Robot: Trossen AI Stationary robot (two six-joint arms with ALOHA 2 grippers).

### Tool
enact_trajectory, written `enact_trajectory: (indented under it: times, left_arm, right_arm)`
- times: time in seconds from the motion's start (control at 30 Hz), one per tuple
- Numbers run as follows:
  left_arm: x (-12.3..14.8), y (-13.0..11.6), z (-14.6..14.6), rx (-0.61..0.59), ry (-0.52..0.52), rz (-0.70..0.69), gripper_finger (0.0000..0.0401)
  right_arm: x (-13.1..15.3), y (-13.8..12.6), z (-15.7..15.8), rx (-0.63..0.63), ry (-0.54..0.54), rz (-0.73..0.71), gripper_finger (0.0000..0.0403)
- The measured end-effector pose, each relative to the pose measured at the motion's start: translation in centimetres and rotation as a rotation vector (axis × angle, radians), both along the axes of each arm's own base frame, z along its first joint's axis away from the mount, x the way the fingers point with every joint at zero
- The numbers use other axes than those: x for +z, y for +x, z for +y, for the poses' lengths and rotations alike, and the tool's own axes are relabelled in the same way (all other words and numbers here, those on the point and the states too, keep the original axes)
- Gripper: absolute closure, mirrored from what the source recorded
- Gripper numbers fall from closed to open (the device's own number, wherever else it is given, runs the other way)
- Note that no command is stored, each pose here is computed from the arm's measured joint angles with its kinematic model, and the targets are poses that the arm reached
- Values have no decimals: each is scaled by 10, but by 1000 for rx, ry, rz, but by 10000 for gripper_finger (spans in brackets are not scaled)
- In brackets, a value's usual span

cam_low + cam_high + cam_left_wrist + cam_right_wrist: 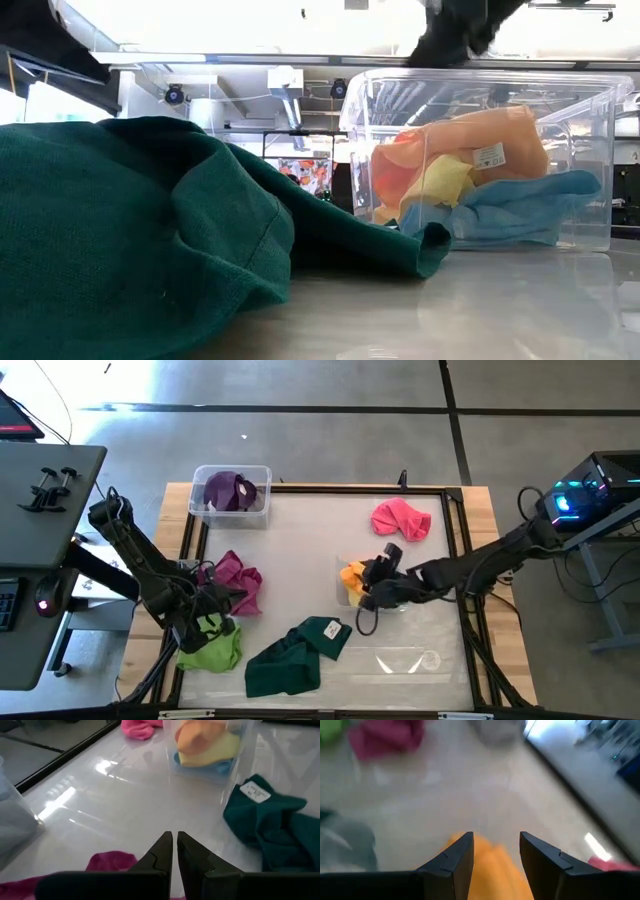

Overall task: Sort towels by color in basket
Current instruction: Put the orange towel into the bottom transparent bin, then put the dark green towel into the top transparent bin

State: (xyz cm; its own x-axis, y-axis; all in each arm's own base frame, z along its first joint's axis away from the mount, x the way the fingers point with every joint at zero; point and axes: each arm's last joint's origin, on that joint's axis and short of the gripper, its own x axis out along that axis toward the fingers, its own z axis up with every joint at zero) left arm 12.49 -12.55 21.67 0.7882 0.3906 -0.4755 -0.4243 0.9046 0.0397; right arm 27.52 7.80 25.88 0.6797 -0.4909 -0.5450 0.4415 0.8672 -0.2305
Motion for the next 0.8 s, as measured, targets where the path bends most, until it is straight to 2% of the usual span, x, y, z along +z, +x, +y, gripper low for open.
enact_trajectory:
  times: [0.13, 0.27, 0.4, 0.57, 0.67, 0.8]
  left_arm:
    - [1, 5, -5, 0, 0, -54, 387]
    - [-5, 13, -14, 14, 49, -111, 387]
    - [-18, 23, -28, -11, 119, -105, 387]
    - [-30, 40, -51, -143, 164, -57, 386]
    - [-28, 53, -61, -244, 83, -61, 375]
    - [-22, 75, -63, -455, -48, -52, 336]
  right_arm:
    - [20, -1, 26, 25, -71, -130, 250]
    - [28, -3, 50, 78, -30, -269, 250]
    - [23, -5, 73, 150, 4, -295, 250]
    - [4, -1, 100, 205, 5, -293, 250]
    - [-13, 6, 110, 186, -25, -291, 250]
    - [-34, 15, 115, 183, -79, -252, 250]
